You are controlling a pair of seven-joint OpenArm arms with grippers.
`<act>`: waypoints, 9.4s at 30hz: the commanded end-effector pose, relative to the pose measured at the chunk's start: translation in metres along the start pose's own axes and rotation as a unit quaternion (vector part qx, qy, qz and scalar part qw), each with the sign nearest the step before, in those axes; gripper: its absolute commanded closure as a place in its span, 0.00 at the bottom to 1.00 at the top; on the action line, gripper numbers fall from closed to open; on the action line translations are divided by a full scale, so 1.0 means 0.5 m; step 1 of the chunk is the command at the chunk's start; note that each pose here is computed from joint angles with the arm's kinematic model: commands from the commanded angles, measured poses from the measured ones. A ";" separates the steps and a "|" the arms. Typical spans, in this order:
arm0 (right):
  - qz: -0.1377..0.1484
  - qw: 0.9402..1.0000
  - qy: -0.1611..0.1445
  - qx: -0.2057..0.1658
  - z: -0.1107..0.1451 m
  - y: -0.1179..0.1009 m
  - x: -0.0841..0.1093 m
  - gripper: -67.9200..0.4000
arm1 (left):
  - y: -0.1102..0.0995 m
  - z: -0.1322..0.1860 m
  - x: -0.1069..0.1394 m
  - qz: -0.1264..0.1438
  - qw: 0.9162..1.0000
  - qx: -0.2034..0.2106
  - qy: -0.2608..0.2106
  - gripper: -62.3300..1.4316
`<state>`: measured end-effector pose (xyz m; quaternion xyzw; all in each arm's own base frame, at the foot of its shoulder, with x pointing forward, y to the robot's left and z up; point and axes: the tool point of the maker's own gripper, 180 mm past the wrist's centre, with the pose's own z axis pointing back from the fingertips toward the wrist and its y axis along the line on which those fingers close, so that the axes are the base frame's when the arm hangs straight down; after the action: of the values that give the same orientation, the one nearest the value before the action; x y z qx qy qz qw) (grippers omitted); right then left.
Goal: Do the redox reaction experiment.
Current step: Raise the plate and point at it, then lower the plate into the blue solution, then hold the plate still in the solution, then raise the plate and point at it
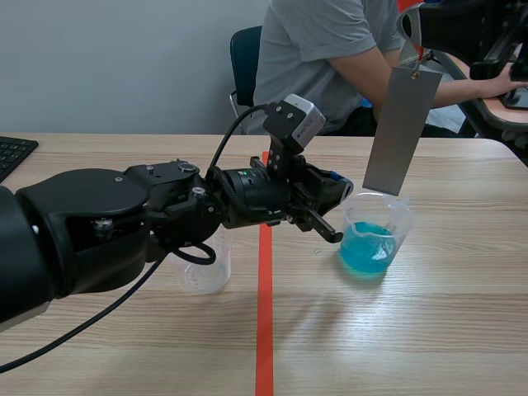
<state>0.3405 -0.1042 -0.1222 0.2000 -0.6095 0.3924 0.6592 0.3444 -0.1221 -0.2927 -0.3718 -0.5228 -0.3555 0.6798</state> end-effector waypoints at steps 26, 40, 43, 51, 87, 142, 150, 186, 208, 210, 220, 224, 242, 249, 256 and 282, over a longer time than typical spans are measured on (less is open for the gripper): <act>0.014 1.000 -0.013 -0.003 0.007 -0.009 0.023 0.97 | 0.175 0.602 -0.107 0.027 0.966 0.249 0.059 0.91; 0.014 1.000 -0.011 -0.004 0.007 -0.010 0.022 0.97 | 0.083 0.816 -0.249 0.123 0.909 0.380 0.120 0.91; 0.014 1.000 -0.011 -0.004 0.007 -0.010 0.022 0.97 | 0.063 0.835 -0.267 0.142 0.898 0.398 0.121 0.91; 0.008 1.000 -0.012 -0.011 0.008 -0.020 0.012 0.97 | 0.016 0.876 -0.301 0.182 0.871 0.441 0.118 0.91; 0.004 1.000 0.004 -0.021 -0.017 -0.030 -0.066 0.97 | 0.002 0.881 -0.318 0.196 0.861 0.452 0.126 0.91; 0.000 0.998 0.058 -0.036 -0.049 -0.022 -0.246 0.97 | 0.002 0.881 -0.318 0.196 0.861 0.452 0.126 0.91; 0.000 0.998 0.059 -0.036 -0.049 -0.022 -0.247 0.97 | 0.002 0.881 -0.318 0.196 0.861 0.452 0.126 0.91; -0.006 0.997 0.061 -0.041 -0.044 -0.031 -0.214 0.97 | 0.002 0.881 -0.318 0.196 0.861 0.452 0.126 0.91; 0.020 0.998 0.036 -0.038 -0.010 -0.026 -0.040 0.97 | 0.000 0.879 -0.319 0.198 0.861 0.450 0.126 0.91; 0.026 0.998 0.032 -0.038 -0.007 -0.024 -0.025 0.97 | -0.003 0.877 -0.321 0.199 0.862 0.449 0.127 0.91; 0.031 0.999 0.013 -0.026 0.000 -0.005 0.018 0.97 | 0.004 0.878 -0.316 0.192 0.865 0.444 0.130 0.91; 0.029 0.999 0.006 -0.022 0.003 -0.001 0.030 0.97 | 0.019 0.880 -0.303 0.176 0.874 0.433 0.136 0.91; 0.027 0.999 -0.001 -0.020 0.006 0.001 0.039 0.97 | 0.117 0.662 -0.053 0.022 0.978 0.200 0.051 0.91; 0.026 0.999 -0.003 -0.020 0.005 0.001 0.039 0.97 | 0.097 0.531 -0.010 -0.002 0.992 0.120 0.023 0.91; 0.025 0.999 -0.003 -0.020 0.005 0.002 0.040 0.97 | 0.048 0.396 -0.003 -0.003 0.998 0.054 0.018 0.91; 0.024 1.000 -0.005 -0.020 0.004 0.003 0.040 0.97 | 0.056 0.040 0.031 -0.049 0.998 0.042 -0.006 0.91</act>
<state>0.3386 -0.0995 -0.1153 0.1767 -0.6126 0.3897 0.6646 0.3603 -0.0831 -0.3000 -0.3041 -0.5384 -0.3652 0.6960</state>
